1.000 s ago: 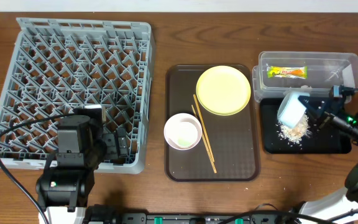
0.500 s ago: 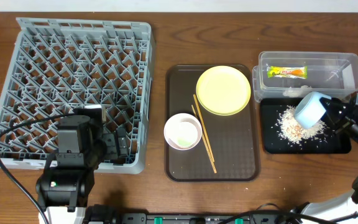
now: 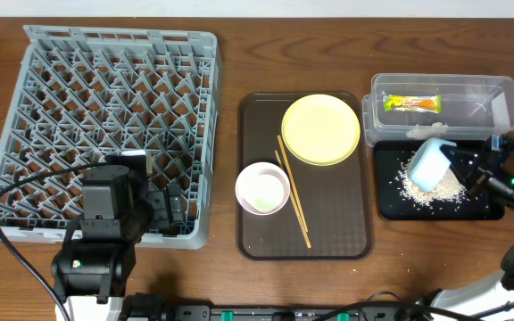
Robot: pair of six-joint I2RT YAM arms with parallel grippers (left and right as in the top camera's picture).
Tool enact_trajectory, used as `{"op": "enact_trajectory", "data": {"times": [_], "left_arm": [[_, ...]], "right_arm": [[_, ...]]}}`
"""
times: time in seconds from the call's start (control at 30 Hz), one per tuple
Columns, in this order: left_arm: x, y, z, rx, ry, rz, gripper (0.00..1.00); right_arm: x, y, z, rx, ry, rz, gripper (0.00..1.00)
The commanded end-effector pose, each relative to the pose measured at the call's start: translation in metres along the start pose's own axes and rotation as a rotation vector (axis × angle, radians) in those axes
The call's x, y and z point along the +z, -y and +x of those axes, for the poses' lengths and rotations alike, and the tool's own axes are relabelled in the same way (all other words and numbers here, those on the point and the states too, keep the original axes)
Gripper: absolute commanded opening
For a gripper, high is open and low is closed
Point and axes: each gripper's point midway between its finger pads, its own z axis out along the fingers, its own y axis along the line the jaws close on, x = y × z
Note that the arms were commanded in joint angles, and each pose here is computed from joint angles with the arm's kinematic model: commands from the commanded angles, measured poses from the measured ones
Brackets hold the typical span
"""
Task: Sort waste into correct bins and load items into the dishwasher
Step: 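Tip the blue bowl over the black tray to dump the rice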
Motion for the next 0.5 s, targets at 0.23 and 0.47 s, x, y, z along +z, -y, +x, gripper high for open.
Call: {"op": "enact_trajectory", "data": {"times": [0.23, 0.47], "left_arm": [[-0.005, 0.0, -0.007, -0.01, 0.022, 0.0, 0.95], [-0.005, 0.0, -0.007, -0.01, 0.022, 0.0, 0.95]], "right_arm": [[0.005, 0.01, 0.009, -0.029, -0.028, 0.08, 0.01], [0.008, 0.005, 0.021, -0.129, -0.052, 0.245, 0.01]]}}
